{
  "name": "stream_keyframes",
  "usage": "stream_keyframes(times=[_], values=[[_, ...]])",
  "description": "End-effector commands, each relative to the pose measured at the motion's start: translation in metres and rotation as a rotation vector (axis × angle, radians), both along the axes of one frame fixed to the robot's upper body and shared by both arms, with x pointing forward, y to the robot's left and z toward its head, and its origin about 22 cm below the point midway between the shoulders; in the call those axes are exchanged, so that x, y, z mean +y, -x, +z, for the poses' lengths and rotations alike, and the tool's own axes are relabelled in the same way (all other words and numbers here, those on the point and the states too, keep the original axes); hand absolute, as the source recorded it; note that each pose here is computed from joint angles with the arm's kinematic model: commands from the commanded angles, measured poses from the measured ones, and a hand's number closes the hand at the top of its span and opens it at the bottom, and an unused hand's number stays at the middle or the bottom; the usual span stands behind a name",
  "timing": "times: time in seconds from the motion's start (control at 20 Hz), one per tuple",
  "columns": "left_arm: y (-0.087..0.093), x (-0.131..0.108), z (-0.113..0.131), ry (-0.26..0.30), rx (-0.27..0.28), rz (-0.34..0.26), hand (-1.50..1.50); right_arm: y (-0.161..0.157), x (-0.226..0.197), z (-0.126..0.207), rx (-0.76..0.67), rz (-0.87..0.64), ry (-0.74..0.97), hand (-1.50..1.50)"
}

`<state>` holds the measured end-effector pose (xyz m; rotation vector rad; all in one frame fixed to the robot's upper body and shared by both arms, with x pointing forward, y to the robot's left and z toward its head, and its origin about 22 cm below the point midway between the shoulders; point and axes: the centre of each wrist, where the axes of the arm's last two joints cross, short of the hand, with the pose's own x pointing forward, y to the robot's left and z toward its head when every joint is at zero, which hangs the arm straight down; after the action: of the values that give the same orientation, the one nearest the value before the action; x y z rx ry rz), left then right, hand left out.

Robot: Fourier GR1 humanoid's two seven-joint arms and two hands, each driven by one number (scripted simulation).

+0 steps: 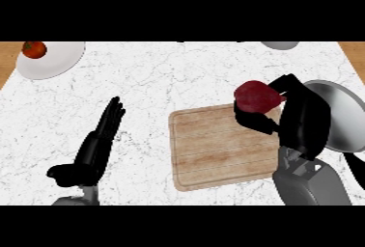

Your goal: Pick the pear from the cutting board and place it in the pan

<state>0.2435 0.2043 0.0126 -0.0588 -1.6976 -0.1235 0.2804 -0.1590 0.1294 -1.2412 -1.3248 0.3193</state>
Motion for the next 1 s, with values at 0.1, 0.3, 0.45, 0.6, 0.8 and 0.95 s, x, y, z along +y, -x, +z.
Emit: stream_keyframes(times=[0.1, 0.3, 0.45, 0.6, 0.8, 0.95], values=[[-0.006, 0.0, 0.002, -0.012, -0.004, 0.014, 0.0, -0.009, -0.057, -0.009, -0.1, -0.116, -0.096, 1.5], [0.002, 0.001, -0.003, -0.006, 0.012, -0.011, 0.0, -0.019, -0.1, -0.028, -0.115, -0.163, -0.036, 1.5], [-0.012, -0.002, -0.002, -0.003, 0.002, 0.005, 0.0, -0.011, -0.118, -0.054, -0.132, -0.22, 0.075, 1.5], [0.001, -0.002, 0.002, 0.014, -0.006, -0.027, 0.0, -0.034, -0.167, -0.05, -0.167, -0.29, 0.164, 1.5], [0.004, -0.002, 0.006, 0.001, -0.001, -0.014, 0.0, -0.03, -0.211, -0.06, -0.304, -0.353, 0.093, 1.5], [0.0, -0.016, -0.005, -0.01, -0.012, -0.031, 0.0, -0.051, -0.238, -0.065, -0.3, -0.363, 0.084, 1.5]])
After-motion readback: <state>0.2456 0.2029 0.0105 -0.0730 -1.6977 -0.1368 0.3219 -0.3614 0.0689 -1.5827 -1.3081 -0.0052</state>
